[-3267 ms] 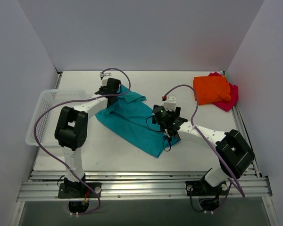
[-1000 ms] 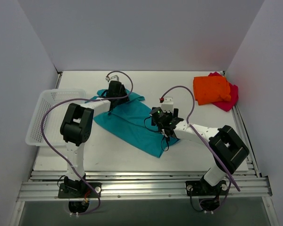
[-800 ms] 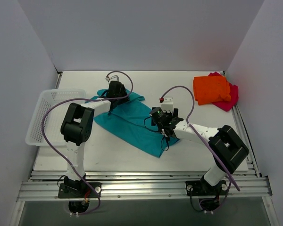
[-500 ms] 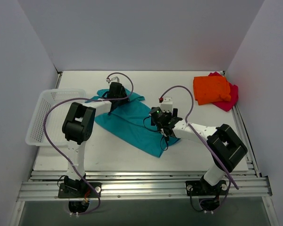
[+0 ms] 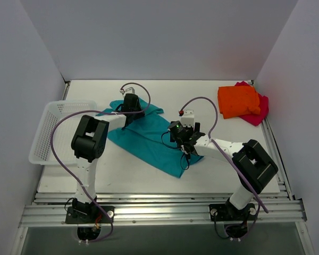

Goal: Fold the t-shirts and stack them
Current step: Flatten out the tshirt

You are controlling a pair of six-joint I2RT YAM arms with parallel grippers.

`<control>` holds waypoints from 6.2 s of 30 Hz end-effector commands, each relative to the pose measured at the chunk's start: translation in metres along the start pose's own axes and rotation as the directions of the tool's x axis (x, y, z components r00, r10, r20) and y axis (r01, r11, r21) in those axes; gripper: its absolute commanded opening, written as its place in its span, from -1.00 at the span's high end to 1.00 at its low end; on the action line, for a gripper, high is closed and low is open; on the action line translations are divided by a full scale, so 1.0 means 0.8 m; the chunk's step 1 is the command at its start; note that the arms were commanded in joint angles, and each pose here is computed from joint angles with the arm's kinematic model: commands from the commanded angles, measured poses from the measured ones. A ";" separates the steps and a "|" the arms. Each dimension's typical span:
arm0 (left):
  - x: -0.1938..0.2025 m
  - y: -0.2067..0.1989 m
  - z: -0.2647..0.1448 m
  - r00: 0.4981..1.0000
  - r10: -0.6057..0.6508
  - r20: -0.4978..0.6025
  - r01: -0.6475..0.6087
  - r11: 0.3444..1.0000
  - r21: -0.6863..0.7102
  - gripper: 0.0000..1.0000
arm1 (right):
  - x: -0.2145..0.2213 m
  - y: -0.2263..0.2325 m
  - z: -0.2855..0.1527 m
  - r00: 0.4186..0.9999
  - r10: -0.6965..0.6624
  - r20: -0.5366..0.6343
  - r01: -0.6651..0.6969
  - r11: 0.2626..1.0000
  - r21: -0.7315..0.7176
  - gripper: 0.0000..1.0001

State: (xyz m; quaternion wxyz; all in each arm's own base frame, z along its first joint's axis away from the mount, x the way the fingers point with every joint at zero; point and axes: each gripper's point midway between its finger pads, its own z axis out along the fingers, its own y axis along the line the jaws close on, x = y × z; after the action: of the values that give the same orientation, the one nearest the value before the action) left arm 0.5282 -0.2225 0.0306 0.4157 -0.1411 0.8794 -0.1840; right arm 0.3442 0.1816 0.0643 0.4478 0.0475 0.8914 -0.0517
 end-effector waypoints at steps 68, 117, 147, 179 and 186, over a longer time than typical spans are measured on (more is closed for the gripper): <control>-0.120 -0.028 -0.063 0.981 -0.017 0.192 -0.001 0.996 0.095 0.95 | 0.101 -0.109 -0.053 0.917 0.378 -0.128 -0.355 0.919 0.170 -0.08; -0.289 -0.141 -0.748 0.710 -0.131 0.691 -0.277 0.851 0.446 0.95 | -0.393 -0.196 -0.512 0.499 0.627 0.599 -0.103 0.729 -0.677 1.00; -0.273 -0.095 -0.365 0.890 0.102 0.445 -0.163 0.981 0.102 0.95 | -0.320 -0.121 -0.090 0.846 0.297 0.442 -0.339 0.940 0.018 1.00; -0.381 0.010 -0.084 0.875 0.079 0.477 -0.032 0.994 -0.105 -0.88 | -0.309 -0.130 0.167 0.865 0.319 0.388 -0.427 0.874 0.232 -0.74; -0.296 0.014 -0.140 0.908 0.053 0.415 0.010 0.989 -0.148 -0.98 | -0.234 -0.112 0.137 0.894 0.348 0.283 -0.404 0.899 0.171 -0.69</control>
State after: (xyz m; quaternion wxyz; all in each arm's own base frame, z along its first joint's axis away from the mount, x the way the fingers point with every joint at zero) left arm 0.6092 -0.0853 0.2539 0.5861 -0.1739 0.7869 -0.0842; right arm 0.5482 0.0597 0.1595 0.5523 0.2600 0.7867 -0.0917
